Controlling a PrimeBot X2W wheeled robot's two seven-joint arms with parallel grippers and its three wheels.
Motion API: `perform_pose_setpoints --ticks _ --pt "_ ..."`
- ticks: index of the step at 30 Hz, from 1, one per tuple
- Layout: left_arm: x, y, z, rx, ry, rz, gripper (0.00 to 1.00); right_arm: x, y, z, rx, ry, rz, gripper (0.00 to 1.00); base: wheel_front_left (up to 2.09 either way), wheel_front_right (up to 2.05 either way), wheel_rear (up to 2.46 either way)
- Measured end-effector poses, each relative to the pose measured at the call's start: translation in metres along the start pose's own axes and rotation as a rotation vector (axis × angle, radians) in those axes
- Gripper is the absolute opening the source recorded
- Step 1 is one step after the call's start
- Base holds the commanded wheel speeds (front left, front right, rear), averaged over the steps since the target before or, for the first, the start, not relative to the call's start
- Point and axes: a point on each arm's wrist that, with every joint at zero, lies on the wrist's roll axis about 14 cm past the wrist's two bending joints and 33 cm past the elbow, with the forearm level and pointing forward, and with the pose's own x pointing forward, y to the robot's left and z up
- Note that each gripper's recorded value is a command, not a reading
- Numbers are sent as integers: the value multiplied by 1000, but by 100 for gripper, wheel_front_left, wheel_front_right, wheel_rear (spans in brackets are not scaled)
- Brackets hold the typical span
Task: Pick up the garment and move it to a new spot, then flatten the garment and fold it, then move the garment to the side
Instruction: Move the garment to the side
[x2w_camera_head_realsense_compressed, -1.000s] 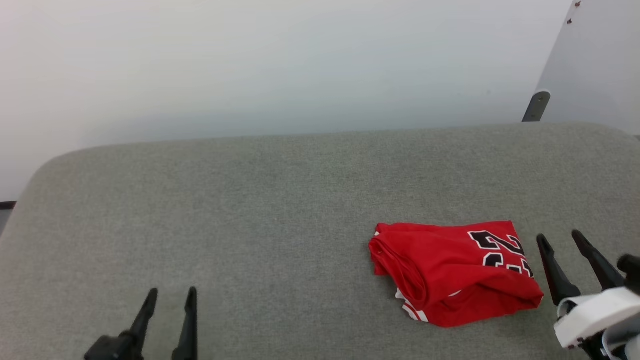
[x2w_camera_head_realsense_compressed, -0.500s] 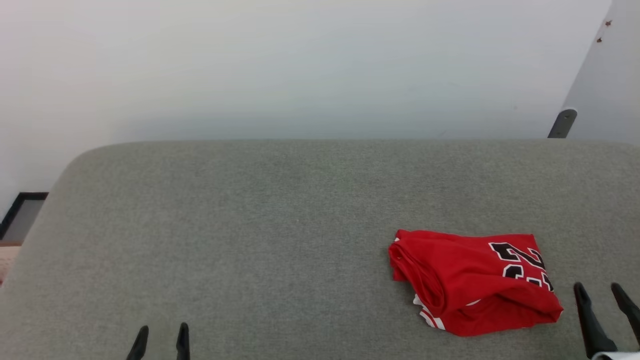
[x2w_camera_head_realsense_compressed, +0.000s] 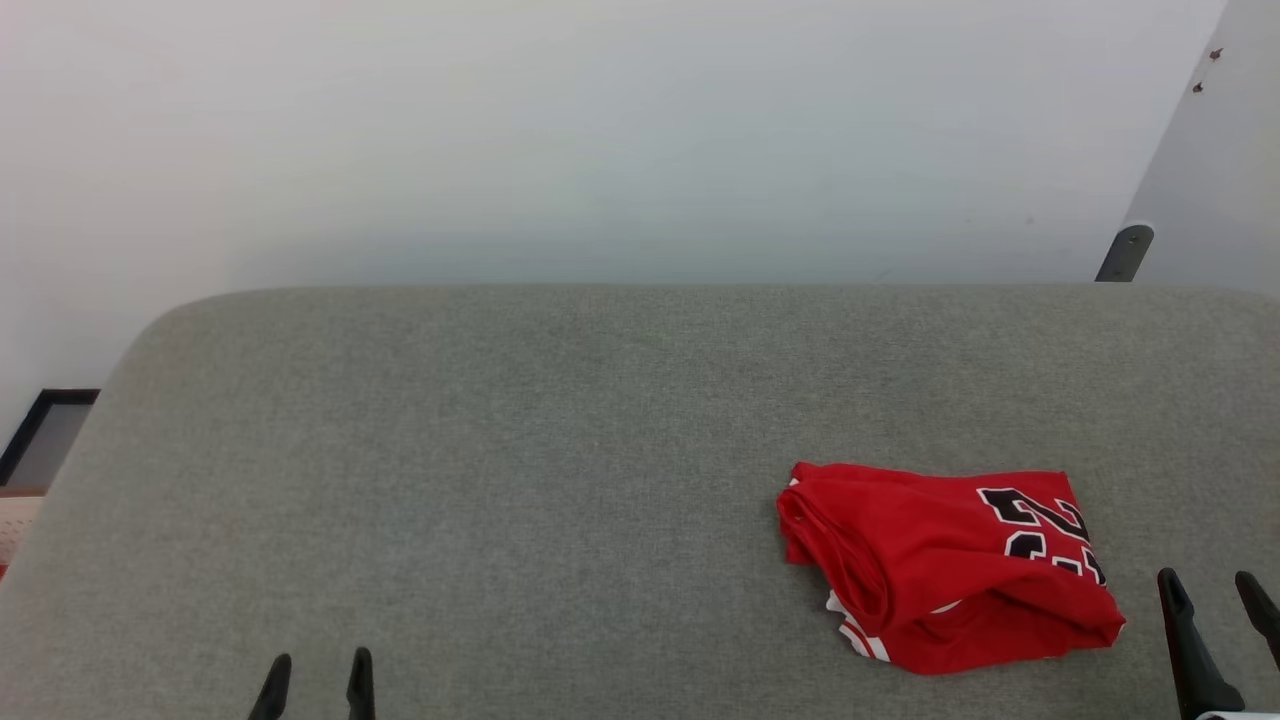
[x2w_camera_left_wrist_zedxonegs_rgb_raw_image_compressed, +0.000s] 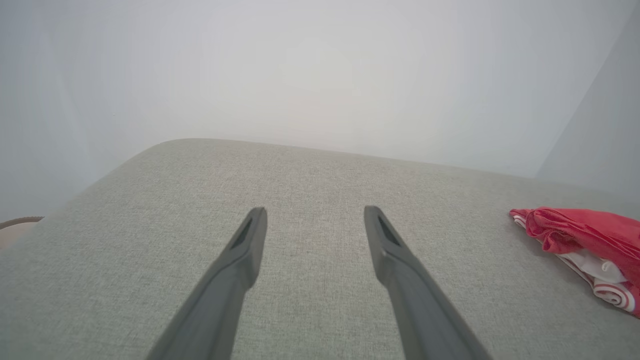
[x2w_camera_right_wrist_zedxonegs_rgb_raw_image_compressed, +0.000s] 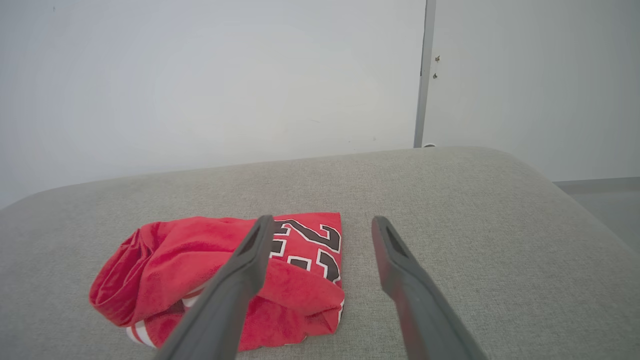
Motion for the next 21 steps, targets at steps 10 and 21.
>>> perform_pose_setpoints --ticks 10,21 --pt "12 -8 7 -22 -27 -8 100 27 13 21 -26 -7 56 100 0 0 0" --pt "54 -39 8 -32 -41 -93 100 86 4 -2 -113 389 128 100 0 0 0"
